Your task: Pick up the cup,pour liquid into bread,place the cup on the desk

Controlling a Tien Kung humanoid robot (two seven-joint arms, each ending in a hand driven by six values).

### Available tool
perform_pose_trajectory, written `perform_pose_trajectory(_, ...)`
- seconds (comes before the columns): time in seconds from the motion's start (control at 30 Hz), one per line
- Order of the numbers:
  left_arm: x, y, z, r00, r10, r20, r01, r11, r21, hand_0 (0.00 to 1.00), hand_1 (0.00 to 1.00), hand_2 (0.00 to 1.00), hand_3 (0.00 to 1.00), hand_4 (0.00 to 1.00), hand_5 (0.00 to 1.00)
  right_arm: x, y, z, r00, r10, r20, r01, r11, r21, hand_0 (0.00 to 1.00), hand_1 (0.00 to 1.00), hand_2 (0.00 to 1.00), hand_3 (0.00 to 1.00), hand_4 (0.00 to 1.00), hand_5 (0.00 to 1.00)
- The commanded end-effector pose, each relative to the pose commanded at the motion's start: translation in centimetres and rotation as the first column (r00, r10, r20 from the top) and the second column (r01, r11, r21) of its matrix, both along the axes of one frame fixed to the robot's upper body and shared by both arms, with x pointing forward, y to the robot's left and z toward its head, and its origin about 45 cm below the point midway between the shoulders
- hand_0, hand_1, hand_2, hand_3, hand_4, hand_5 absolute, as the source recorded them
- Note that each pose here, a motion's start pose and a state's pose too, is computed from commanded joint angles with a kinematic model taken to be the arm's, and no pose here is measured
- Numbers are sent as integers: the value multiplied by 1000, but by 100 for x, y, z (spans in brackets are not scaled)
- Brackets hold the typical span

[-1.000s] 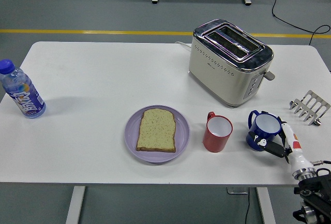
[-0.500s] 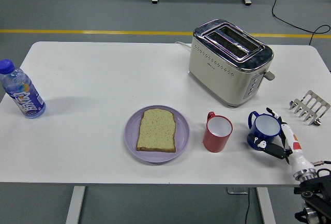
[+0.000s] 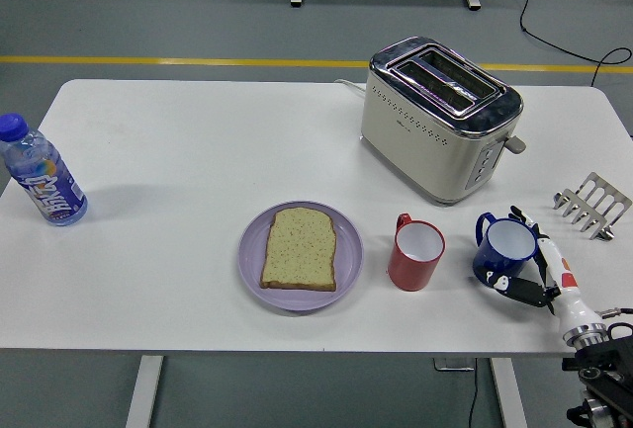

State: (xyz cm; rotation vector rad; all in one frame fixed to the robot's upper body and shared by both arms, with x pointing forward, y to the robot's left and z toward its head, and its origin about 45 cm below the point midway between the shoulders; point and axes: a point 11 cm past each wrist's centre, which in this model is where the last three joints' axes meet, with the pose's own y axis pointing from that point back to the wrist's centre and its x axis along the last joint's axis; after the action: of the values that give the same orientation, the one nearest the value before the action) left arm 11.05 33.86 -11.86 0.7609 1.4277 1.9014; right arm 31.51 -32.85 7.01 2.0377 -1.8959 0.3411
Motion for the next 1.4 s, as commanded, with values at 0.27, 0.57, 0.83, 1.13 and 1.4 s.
perform_pose_trajectory(0.27, -7, -2, -2, 1000, 3, 1, -3, 1000, -1, 690, 756, 773, 611, 396, 998, -2, -10, 35, 1000, 5, 6, -5, 1000, 10, 950, 814, 972, 998, 902, 2)
perform_pose_trajectory(0.57, -2, -4, -2, 1000, 5, 4, -5, 1000, -2, 690, 756, 773, 611, 396, 998, 0, -12, 51, 1000, 13, -4, -13, 1000, 21, 962, 830, 985, 998, 921, 2)
perform_pose_trajectory(0.83, 6, -7, 0, 1000, 8, 6, -8, 1000, -3, 690, 756, 773, 611, 396, 998, 1, -41, 104, 1000, 2, 3, -2, 999, 38, 964, 831, 990, 998, 927, 2)
perform_pose_trajectory(1.13, 5, -11, -1, 1000, 9, 6, -9, 1000, -4, 690, 756, 773, 611, 396, 998, -10, -56, 161, 1000, 2, 7, -3, 999, 49, 967, 837, 995, 998, 940, 8)
perform_pose_trajectory(1.4, 12, -8, 1, 1000, 10, 9, -10, 1000, -4, 690, 756, 773, 611, 396, 998, -29, -90, 217, 1000, -2, 22, 1, 998, 56, 967, 835, 993, 998, 944, 17)
